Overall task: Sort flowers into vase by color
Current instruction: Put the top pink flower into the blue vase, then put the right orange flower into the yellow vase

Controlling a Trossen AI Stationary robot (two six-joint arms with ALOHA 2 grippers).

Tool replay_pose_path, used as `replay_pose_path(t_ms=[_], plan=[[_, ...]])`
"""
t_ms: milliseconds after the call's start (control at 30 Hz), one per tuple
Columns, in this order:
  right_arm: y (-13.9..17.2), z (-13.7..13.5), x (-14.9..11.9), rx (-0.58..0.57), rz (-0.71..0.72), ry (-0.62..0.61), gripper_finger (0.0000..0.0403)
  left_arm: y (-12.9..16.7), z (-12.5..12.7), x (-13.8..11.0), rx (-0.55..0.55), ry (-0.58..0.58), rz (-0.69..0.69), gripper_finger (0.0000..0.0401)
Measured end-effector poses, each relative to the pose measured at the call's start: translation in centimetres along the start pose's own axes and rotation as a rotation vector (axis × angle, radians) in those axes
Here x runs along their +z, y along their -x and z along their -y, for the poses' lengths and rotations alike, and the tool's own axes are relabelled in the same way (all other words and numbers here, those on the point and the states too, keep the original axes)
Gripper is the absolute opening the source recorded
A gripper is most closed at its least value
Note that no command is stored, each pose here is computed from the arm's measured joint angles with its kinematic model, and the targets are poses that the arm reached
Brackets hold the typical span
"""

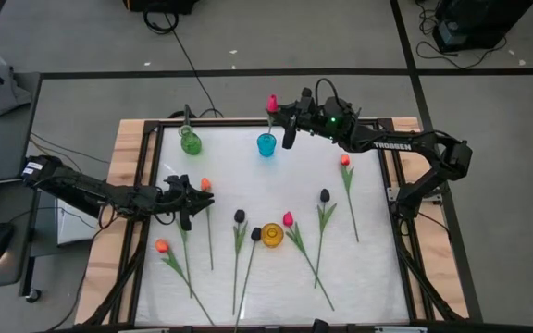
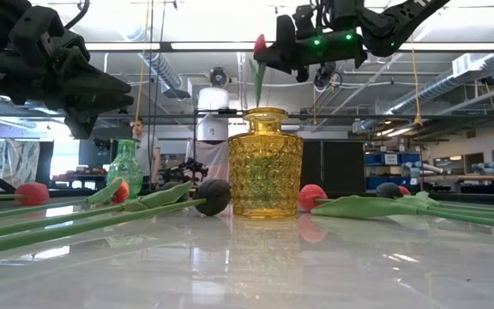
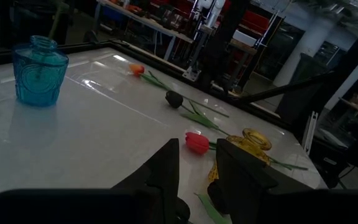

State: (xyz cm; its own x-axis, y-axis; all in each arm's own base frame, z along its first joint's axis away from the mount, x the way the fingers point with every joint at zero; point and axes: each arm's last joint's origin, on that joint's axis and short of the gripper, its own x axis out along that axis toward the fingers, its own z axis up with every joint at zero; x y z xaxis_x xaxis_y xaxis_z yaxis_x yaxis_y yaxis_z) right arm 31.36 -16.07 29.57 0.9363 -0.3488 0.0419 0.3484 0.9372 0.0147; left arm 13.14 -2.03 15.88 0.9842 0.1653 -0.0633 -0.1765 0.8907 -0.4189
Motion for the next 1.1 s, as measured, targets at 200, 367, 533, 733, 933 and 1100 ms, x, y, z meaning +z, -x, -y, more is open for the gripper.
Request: replay_pose_path(t_ms=[200,367,533,733,933,1100], plan=[[0.0,0.0,-0.1,-0.003,-0.008,-0.001,0.0113,0.0,0.0,0.0,0.000,0.000,0.000,0.0112],[0.0,0.4,-0.1,-0.010,-0.016,-0.005,0.0125,0.0,0.0,0.0,0.000,0.000,0.000,0.0112],[0.1,0.7,-0.3,-0.017,-0.031,-0.010,0.0157,0.0,0.0,0.0,0.000,0.000,0.000,0.0112],[0.2,1.3,-0.6,0.005,-0.071,-0.048,0.0208,0.0,0.0,0.0,0.000,0.000,0.000,0.0112],[0.4,1.8,-1.0,0.020,-0.108,-0.069,0.0254,0.0,0.0,0.0,0.000,-0.001,0.000,0.0112],[0.2,1.8,-0.4,0.029,-0.098,-0.066,0.0280,0.0,0.0,0.0,0.000,-0.004,0.000,0.0112]])
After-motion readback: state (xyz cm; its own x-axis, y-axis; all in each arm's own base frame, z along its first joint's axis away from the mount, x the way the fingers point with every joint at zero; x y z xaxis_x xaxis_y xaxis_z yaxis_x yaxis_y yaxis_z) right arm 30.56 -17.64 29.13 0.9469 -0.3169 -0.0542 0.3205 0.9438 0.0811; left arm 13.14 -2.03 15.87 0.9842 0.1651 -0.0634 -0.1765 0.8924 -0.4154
